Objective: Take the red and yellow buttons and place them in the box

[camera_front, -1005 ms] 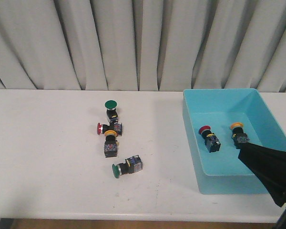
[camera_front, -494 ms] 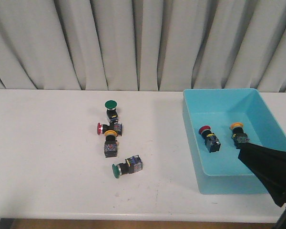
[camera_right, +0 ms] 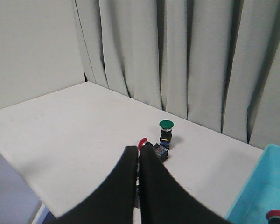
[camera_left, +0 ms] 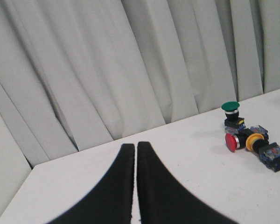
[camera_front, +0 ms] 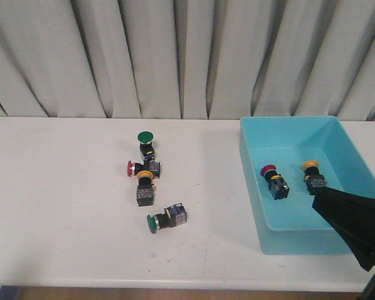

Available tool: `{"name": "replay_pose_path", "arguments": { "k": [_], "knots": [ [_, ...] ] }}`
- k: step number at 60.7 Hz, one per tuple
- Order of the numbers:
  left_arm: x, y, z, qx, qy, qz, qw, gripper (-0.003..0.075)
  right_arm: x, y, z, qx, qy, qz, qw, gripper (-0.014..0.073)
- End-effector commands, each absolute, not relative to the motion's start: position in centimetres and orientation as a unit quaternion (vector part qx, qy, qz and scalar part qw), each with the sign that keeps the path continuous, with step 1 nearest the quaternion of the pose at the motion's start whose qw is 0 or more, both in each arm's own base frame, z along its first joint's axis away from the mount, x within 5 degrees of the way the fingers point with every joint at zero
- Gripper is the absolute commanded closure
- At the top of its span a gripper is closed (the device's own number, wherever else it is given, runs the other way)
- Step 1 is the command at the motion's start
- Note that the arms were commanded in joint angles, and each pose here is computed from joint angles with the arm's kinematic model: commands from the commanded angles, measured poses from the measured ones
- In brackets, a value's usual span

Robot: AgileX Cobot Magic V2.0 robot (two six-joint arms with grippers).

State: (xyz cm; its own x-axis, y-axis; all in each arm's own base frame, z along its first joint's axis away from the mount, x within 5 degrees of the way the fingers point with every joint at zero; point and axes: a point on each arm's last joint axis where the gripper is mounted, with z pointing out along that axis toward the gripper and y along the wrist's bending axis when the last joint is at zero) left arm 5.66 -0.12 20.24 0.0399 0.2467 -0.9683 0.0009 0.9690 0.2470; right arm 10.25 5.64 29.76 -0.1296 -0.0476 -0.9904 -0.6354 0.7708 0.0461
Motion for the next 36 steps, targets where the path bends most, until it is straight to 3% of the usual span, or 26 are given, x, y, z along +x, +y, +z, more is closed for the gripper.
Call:
{"name": "replay_pose_path", "arguments": {
  "k": [1, 36],
  "knots": [
    [5.65, 0.32, 20.36, 0.048, 0.658, 0.084, 0.746, 0.0727, 10.29, 5.67, 30.84, -0.228, 0.698, 0.252, 0.63, 0.0598],
    [5.6, 0.04, 20.73, 0.02, 0.644, 0.028, 0.764, 0.0727, 10.29, 5.67, 30.84, -0.23, 0.698, 0.251, 0.63, 0.0598]
  ]
}}
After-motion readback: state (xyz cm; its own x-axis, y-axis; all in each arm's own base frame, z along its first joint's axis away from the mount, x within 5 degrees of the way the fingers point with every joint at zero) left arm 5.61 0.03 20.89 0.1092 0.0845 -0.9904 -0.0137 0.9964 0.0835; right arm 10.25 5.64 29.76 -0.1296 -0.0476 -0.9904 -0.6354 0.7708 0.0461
